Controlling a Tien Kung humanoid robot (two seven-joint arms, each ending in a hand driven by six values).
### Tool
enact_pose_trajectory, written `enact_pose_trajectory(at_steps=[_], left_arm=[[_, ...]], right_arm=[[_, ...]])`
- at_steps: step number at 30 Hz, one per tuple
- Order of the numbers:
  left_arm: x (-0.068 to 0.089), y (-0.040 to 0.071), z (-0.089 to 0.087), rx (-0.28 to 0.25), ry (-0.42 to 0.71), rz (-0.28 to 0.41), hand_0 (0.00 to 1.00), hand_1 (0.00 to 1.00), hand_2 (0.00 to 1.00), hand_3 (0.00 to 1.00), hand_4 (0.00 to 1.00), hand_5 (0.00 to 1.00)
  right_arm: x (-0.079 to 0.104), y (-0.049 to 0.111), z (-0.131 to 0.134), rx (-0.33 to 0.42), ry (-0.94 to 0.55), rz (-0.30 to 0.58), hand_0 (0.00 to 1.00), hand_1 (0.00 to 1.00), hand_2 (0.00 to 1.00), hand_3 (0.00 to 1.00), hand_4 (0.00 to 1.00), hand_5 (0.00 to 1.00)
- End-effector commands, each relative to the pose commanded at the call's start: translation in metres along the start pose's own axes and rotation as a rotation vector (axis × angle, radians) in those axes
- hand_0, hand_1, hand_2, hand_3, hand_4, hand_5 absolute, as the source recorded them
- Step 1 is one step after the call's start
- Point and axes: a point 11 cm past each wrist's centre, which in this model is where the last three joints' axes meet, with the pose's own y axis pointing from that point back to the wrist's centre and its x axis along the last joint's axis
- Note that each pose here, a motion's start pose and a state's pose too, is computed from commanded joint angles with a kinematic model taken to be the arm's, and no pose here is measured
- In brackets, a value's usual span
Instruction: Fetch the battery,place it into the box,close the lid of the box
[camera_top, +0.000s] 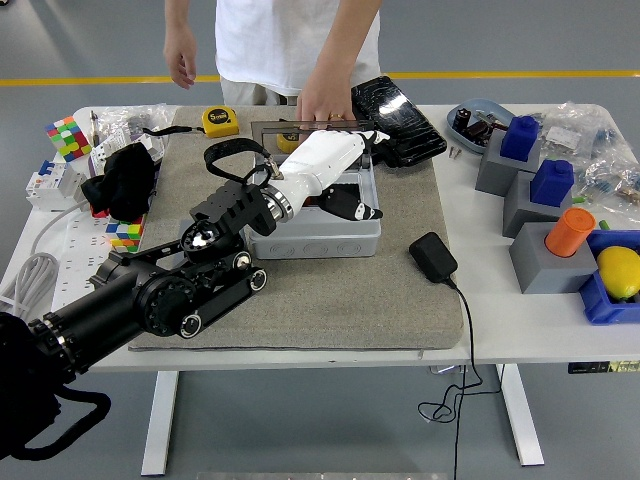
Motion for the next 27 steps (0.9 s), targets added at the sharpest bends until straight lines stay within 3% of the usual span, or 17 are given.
enact_pose_trajectory(at_steps=[1,2,7,8,13,14,16,25,26,27], left_arm=[[0.004,0.000,0.002,-0.005,0.013,0.016,0.551,0.691,0.730,0.811,0.998,0.241],[0.007,0.000,0.002,-0.005,0.023,0.025,0.549,0.687,0.717,0.768,0.998,0.365],[0.023,-0.002,-0.007,0.023,0.059,0.074,0.549,0.687,0.717,0.768,0.998,0.365],[0.026,-0.003,-0.009,0.029,0.061,0.082,0.744,0.789,0.784,0.814,0.998,0.464],[0.039,-0.007,-0.023,0.087,0.053,0.096,0.744,0.789,0.784,0.814,0.998,0.464],[0.041,-0.008,-0.025,0.097,0.051,0.097,0.827,0.850,0.849,0.846,0.998,0.493],[0.044,-0.009,-0.030,0.117,0.048,0.097,0.827,0.850,0.849,0.846,0.998,0.493],[0.035,-0.009,-0.049,0.204,0.016,0.033,0.830,0.856,0.852,0.852,0.998,0.525],[0.033,-0.008,-0.050,0.210,0.014,0.025,0.779,0.809,0.786,0.850,0.998,0.538],[0.030,-0.008,-0.050,0.213,0.016,0.015,0.779,0.809,0.786,0.850,0.998,0.538]], right_arm=[[0.000,0.000,0.000,-0.001,0.000,0.000,0.544,0.599,0.581,0.541,0.921,0.471],[0.000,0.000,0.001,-0.001,-0.001,0.000,0.543,0.599,0.581,0.540,0.920,0.470],[-0.001,0.000,0.001,-0.001,-0.001,-0.002,0.543,0.599,0.581,0.540,0.920,0.470],[-0.001,0.000,0.000,0.000,-0.001,-0.002,0.544,0.599,0.581,0.540,0.920,0.469],[-0.002,0.000,0.000,0.001,0.000,-0.003,0.544,0.599,0.581,0.540,0.920,0.469],[-0.002,0.000,-0.001,0.001,0.001,-0.003,0.546,0.598,0.581,0.540,0.920,0.469],[-0.002,0.000,-0.001,0.003,0.000,-0.004,0.546,0.598,0.581,0.540,0.920,0.469],[-0.002,0.000,0.000,-0.001,-0.001,-0.003,0.546,0.598,0.581,0.540,0.920,0.470],[-0.002,0.000,0.000,-0.001,-0.001,-0.003,0.546,0.598,0.581,0.541,0.921,0.470],[-0.002,0.000,0.000,-0.001,-0.001,-0.003,0.546,0.598,0.581,0.541,0.921,0.470]])
